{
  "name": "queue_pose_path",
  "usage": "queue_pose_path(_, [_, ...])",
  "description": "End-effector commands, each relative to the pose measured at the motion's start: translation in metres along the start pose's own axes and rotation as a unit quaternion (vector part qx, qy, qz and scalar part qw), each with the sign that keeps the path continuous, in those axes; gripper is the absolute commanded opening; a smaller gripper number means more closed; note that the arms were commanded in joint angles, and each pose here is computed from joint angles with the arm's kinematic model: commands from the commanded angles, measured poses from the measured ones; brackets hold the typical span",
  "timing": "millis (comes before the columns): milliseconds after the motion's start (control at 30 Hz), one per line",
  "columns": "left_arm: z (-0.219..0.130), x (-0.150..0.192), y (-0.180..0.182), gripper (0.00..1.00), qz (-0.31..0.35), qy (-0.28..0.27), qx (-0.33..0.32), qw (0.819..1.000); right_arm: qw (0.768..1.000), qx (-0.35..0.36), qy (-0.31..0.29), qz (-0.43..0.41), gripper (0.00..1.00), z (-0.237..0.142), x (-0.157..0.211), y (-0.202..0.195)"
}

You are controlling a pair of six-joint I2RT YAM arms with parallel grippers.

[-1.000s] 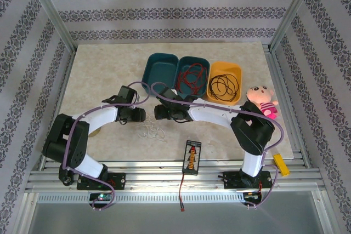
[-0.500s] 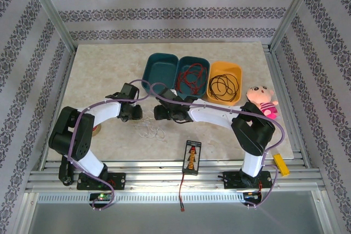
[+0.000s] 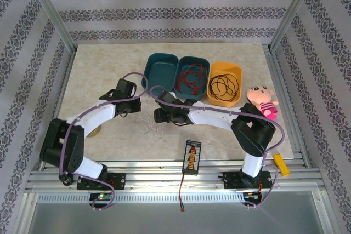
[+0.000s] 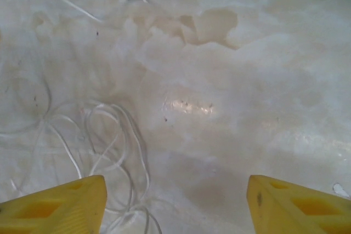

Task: Untangle the cables

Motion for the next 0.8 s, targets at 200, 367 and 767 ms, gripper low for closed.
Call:
queue_pose_path(200, [-0.043,-0.01,-0.004,0.08,-0.026,-0.062,0.022,0.998,0.999,-0.035,0.029,-0.01,0.61,0.0,0.024,0.008])
queue_pose_path(367, [-0.059,-0.015,-0.008,0.06,-0.028,-0.083,0.041,0.995,0.998,-0.034,0.05,-0.014,0.59,0.012,0.034,0.012])
queue_pose_path(767, [-0.096,-0.022,-0.012,0.05,-0.027,-0.122,0.051,0.991,0.997,-0.01,0.078,-0.013,0.34,0.034,0.042,0.009])
Point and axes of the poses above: each hand's point on the last joint's axis, 136 mm out from that joint toward the fingers, its own z axis out along the fingers, its own y axis along the line the jaws close on, x = y × z, the point moved 6 cm from there along -z, back along the fingers, and after that the axes turned 13 degrees about z, right-handed, at the moved point
